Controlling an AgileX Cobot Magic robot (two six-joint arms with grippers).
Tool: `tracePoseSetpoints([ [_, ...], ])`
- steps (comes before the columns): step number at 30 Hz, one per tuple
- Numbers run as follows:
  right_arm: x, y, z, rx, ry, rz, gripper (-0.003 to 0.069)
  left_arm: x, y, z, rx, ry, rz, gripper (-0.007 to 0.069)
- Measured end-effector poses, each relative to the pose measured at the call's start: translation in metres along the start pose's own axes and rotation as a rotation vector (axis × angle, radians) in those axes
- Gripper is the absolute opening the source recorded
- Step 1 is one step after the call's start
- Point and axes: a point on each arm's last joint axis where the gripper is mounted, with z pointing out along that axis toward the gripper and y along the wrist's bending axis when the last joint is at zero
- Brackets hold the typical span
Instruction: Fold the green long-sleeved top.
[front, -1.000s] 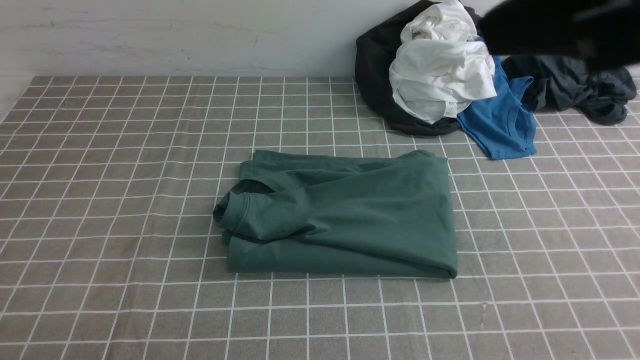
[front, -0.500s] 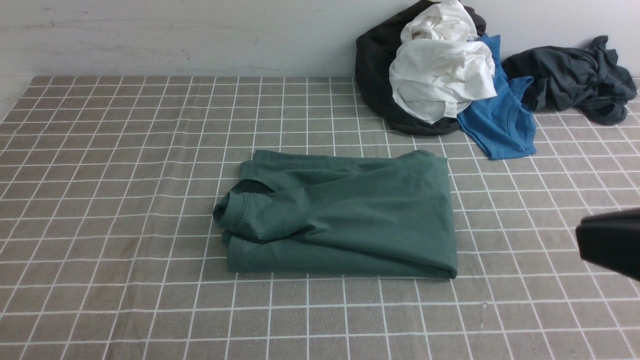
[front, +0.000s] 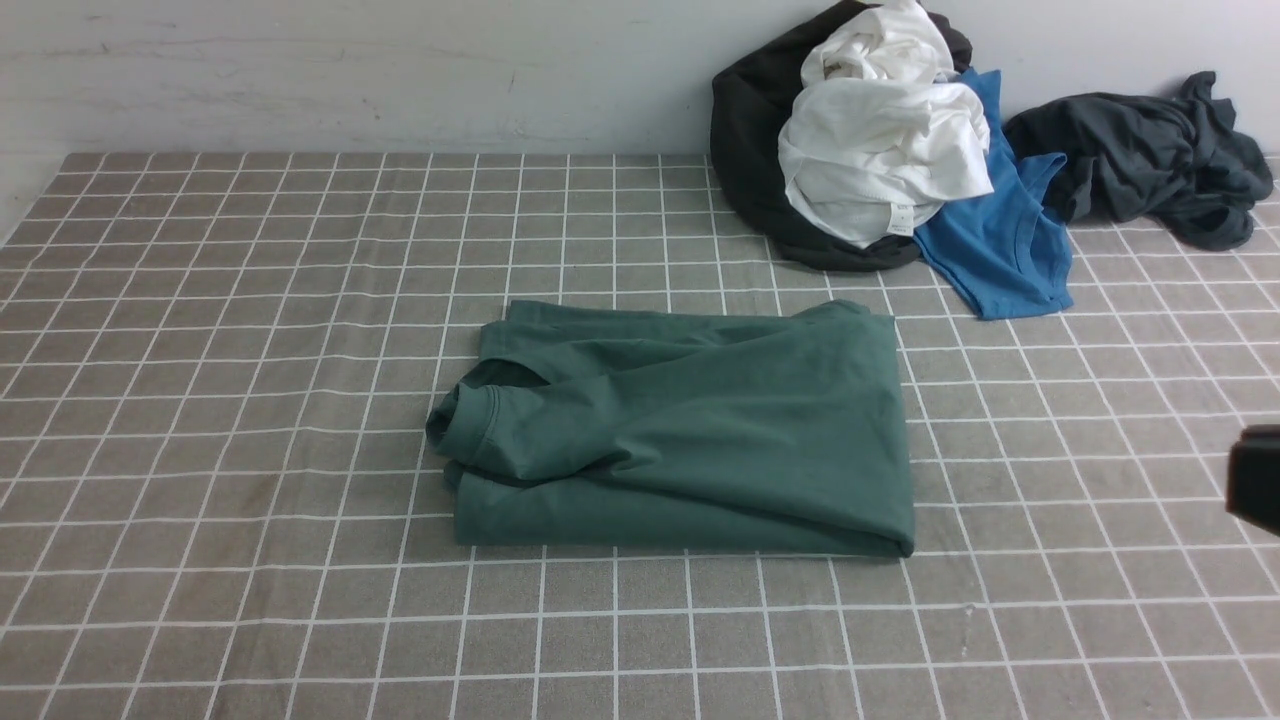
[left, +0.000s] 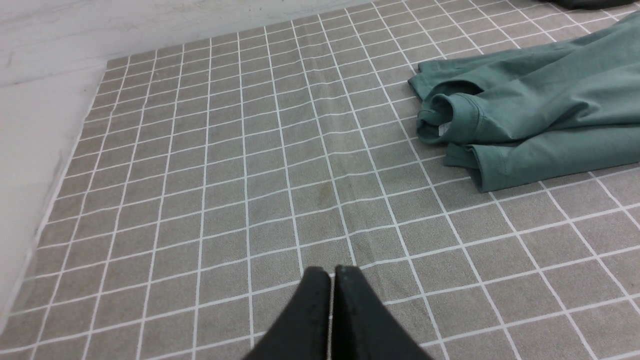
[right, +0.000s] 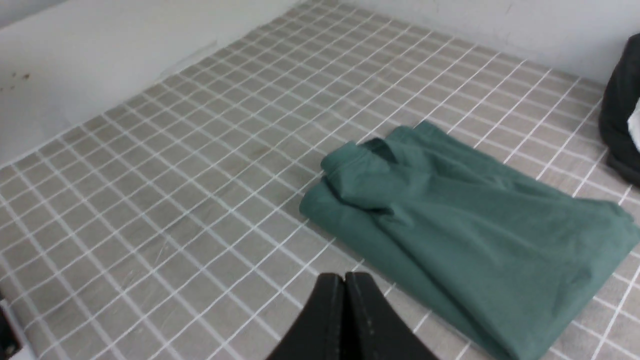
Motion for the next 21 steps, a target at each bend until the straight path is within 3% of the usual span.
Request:
tracePoseSetpoints([
  [6, 0.060, -0.021, 0.007, 0.207, -0.201, 0.004, -0.0014, 0.000, 0.000, 0.000, 0.000, 0.000, 0.000, -0.0007],
  [8, 0.104, -0.032, 0.007, 0.344, -0.250, 0.027, -0.0014, 0.000, 0.000, 0.000, 0.000, 0.000, 0.000, -0.0007],
  [10, 0.122, -0.035, 0.005, 0.395, -0.270, 0.038, -0.0014, 0.000, 0.000, 0.000, 0.000, 0.000, 0.000, -0.0007],
  [12, 0.152, -0.039, 0.000, 0.523, -0.300, 0.079, -0.0014, 0.000, 0.000, 0.000, 0.000, 0.000, 0.000, -0.0007],
  [17, 0.190, -0.048, -0.002, 0.725, -0.225, 0.214, -0.0014, 0.000, 0.000, 0.000, 0.000, -0.002, 0.000, -0.0007],
  [21, 0.205, -0.052, 0.001, 0.781, -0.176, 0.230, -0.0014, 0.000, 0.000, 0.000, 0.000, -0.002, 0.000, -0.0007],
])
